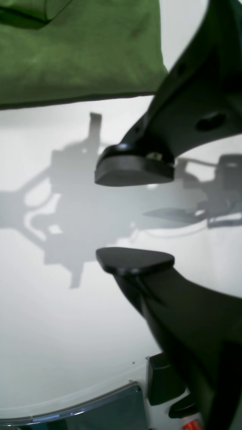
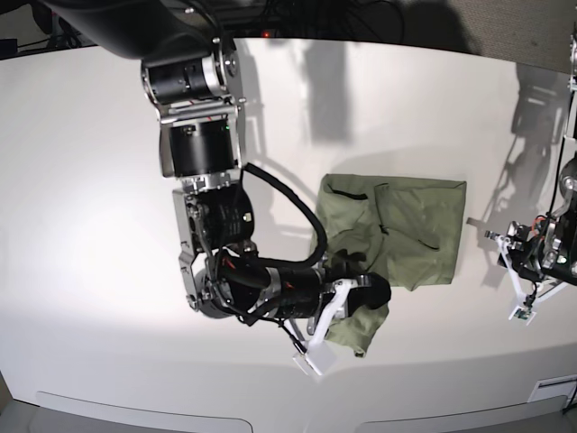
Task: Fold the T-shirt properly
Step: 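Press the folded end down with the right gripper and release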
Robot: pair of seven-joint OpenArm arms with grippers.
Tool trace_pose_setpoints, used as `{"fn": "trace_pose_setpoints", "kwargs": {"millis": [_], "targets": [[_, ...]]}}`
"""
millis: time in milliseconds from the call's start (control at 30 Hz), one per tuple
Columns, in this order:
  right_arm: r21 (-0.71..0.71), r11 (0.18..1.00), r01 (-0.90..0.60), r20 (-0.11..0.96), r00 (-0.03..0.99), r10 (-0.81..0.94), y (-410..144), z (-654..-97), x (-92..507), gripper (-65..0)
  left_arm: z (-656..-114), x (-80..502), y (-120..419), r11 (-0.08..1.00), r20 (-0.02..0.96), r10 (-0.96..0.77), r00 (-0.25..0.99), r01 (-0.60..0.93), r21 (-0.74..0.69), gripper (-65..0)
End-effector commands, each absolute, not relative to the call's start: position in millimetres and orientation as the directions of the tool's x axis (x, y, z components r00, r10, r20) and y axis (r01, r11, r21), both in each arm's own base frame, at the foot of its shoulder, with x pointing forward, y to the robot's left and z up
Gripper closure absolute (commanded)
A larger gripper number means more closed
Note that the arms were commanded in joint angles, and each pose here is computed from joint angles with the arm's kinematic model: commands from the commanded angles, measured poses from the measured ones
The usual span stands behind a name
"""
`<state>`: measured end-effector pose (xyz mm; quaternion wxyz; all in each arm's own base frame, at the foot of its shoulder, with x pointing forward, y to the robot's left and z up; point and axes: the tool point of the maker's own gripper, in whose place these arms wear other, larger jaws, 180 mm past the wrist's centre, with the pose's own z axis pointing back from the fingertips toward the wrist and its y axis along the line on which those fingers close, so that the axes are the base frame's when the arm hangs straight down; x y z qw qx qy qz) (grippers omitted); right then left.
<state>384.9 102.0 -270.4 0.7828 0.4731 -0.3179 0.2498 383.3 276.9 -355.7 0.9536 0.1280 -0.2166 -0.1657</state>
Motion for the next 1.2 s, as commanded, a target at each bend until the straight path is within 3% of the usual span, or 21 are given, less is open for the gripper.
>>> {"fn": "trace_pose_setpoints", "kwargs": {"millis": [0, 733, 1167], "targets": [[0.559, 0.397, -0.728, 0.78, 0.624, 0.046, 107, -242, 396, 0.0, -336, 395, 285, 0.907, 0.407, -0.376, 0.833, 0.239, 0.348, -29.4], [0.58, 0.364, -0.729, 0.793, 0.608, -0.046, 110, -225, 401, 0.0, -338, 395, 279, 0.913, 0.413, -0.37, 0.832, 0.244, 0.327, -29.4], [0.571, 0.352, -0.741, 0.796, 0.605, -0.016, 117, -227, 395, 0.0, -338, 395, 279, 0.913, 0.413, -0.37, 0.832, 0.244, 0.327, -29.4]]}}
